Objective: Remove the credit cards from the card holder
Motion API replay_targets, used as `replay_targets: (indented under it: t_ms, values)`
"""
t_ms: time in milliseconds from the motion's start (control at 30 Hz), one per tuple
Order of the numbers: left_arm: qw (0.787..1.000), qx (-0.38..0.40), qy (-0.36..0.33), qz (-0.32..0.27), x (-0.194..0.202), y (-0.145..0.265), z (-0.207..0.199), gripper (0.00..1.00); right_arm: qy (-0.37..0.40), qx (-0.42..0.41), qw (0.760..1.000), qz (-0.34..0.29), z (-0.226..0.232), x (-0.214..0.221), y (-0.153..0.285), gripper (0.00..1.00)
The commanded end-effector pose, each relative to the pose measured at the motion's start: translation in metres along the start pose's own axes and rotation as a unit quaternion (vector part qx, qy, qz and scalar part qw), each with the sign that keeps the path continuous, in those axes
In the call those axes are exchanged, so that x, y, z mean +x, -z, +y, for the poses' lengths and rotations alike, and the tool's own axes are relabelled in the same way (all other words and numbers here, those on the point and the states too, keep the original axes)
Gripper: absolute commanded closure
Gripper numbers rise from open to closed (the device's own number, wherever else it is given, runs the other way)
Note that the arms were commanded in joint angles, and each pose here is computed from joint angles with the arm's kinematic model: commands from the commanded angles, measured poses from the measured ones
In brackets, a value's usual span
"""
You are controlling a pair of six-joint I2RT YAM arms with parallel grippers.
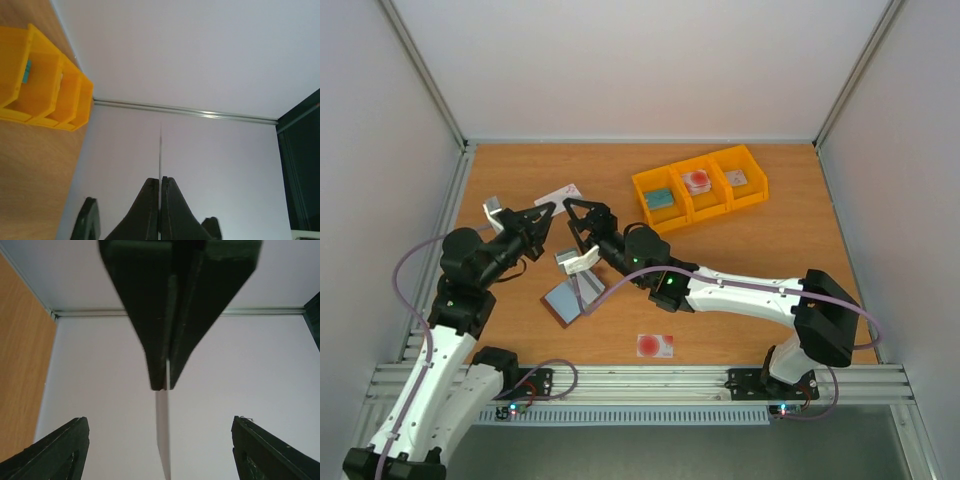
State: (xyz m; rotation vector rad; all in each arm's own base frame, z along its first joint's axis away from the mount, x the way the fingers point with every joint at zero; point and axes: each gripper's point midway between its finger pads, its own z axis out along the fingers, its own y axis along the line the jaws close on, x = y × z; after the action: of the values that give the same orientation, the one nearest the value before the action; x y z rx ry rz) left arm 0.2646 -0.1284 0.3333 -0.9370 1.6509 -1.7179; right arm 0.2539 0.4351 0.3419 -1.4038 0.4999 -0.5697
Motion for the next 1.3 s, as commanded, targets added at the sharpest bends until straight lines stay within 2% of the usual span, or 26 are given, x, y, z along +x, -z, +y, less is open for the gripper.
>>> replay_targets:
  t_ms: [0,100,133,567,733,833,867,900,933,967,1033,1100,1167,1233,1267]
  values:
    - [0.998,0.049,-0.02,-0.013,-0.005,0.006,-0.027,1.0,0.092,0.012,0.996,-0.01,-0.003,-0.006,-0.002,0.2]
    - [0.998,0.05,-0.023,-0.007,-0.003,0.006,-0.027,1.0,0.085,0.015,0.996,0.008,-0.005,0.0,-0.004,0.2]
    - [0.999,0.048,-0.025,-0.005,-0.003,0.005,-0.026,1.0,0.084,0.017,0.996,0.011,-0.007,0.001,-0.005,0.23]
    - [0.999,0.042,-0.021,0.009,0.005,0.005,-0.024,1.0,0.103,0.031,0.994,0.024,-0.013,0.007,-0.037,0.66]
    - [0.999,0.031,-0.017,0.005,0.003,0.004,-0.017,1.0,0.108,0.023,0.994,0.027,-0.008,0.008,-0.036,0.97]
    - [1.0,0.022,-0.01,0.0,0.001,0.004,-0.012,1.0,0.095,0.014,0.995,0.037,-0.007,0.013,-0.032,0.99]
    - [1.0,0.017,-0.006,-0.005,-0.001,0.004,-0.008,0.94,0.081,0.012,0.996,0.043,-0.008,0.017,-0.03,0.99]
    - [1.0,0.004,0.0,-0.01,-0.003,0.004,-0.001,0.78,0.073,0.006,0.996,0.05,-0.009,0.022,-0.027,0.99]
    - [1.0,-0.007,0.004,-0.017,-0.006,0.004,0.006,0.52,0.054,-0.005,0.997,0.058,-0.008,0.029,-0.024,0.99]
    - [1.0,-0.015,0.006,-0.024,-0.008,0.005,0.012,0.32,0.035,-0.016,0.997,0.071,-0.006,0.041,-0.021,0.99]
    - [0.999,-0.028,-0.003,-0.046,-0.017,0.006,0.025,0.03,-0.006,-0.057,0.993,0.104,0.002,0.077,-0.01,0.99]
    - [0.995,-0.062,-0.024,-0.073,-0.03,0.01,0.05,0.01,-0.058,-0.111,0.981,0.15,0.02,0.128,0.006,0.99]
    - [0.99,-0.103,-0.032,-0.093,-0.041,0.014,0.083,0.01,-0.127,-0.181,0.952,0.212,0.047,0.2,0.038,0.99]
    - [0.984,-0.141,-0.034,-0.105,-0.048,0.02,0.115,0.01,-0.205,-0.228,0.921,0.239,0.065,0.25,0.068,0.99]
    - [0.98,-0.162,-0.035,-0.11,-0.051,0.023,0.13,0.01,-0.235,-0.247,0.911,0.231,0.074,0.266,0.077,0.99]
